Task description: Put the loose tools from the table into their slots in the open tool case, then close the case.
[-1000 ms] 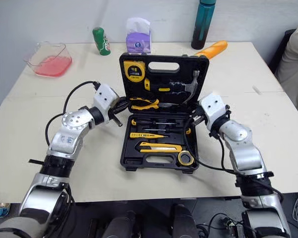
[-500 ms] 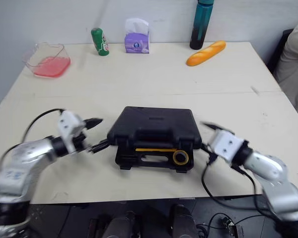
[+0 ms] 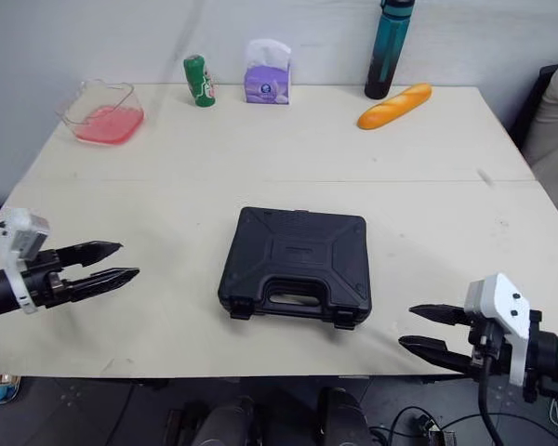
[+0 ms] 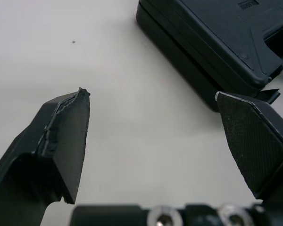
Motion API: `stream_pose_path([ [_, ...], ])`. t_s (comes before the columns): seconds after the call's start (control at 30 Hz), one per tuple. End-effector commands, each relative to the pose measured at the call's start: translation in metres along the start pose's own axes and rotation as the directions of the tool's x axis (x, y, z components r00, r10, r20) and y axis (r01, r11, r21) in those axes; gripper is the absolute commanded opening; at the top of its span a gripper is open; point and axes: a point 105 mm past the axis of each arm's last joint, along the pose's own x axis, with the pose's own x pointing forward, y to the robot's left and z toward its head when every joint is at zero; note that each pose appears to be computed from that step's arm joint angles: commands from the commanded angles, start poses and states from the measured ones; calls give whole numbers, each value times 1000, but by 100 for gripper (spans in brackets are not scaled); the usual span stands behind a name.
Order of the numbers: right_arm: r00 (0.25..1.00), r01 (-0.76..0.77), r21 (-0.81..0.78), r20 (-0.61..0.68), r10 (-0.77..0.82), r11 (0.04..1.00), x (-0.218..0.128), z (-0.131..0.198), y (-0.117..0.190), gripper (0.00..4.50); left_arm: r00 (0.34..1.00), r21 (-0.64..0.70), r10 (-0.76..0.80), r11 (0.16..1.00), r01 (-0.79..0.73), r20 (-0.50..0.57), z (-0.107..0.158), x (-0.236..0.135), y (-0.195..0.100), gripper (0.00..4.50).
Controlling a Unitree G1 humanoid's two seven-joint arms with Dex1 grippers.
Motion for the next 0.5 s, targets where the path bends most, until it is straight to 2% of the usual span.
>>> stream_pose_path([
  [0.03,1000,-8,-28,-17,7,1000,7,-3,4,270,999,59,33,998,-33,-1,2,11,8,448],
  [0.1,1000,-19,-23,-21,18,1000,14,-6,7,270,998,122,59,991,-61,22,7,24,17,448],
  [0.17,999,-33,-22,-42,32,999,22,-14,9,218,994,165,95,981,-104,57,15,40,30,392],
  [0.23,996,-57,-33,-70,55,998,31,-24,13,139,994,176,86,980,-97,69,23,61,38,316],
  [0.3,995,-76,-37,-75,73,996,39,-29,14,34,995,189,64,979,-77,72,30,82,42,217],
  [0.33,995,-80,-40,-69,77,996,44,-29,13,0,996,200,51,978,-64,71,34,92,43,168],
  [0.43,995,-87,-50,-47,84,995,55,-25,10,0,998,226,19,974,-33,61,42,121,45,25],
  [0.47,995,-89,-53,-42,87,995,59,-24,9,0,998,237,17,971,-29,53,44,130,47,2],
  [0.5,995,-97,-58,-40,95,994,62,-23,9,0,998,245,31,969,-43,51,47,141,50,2],
])
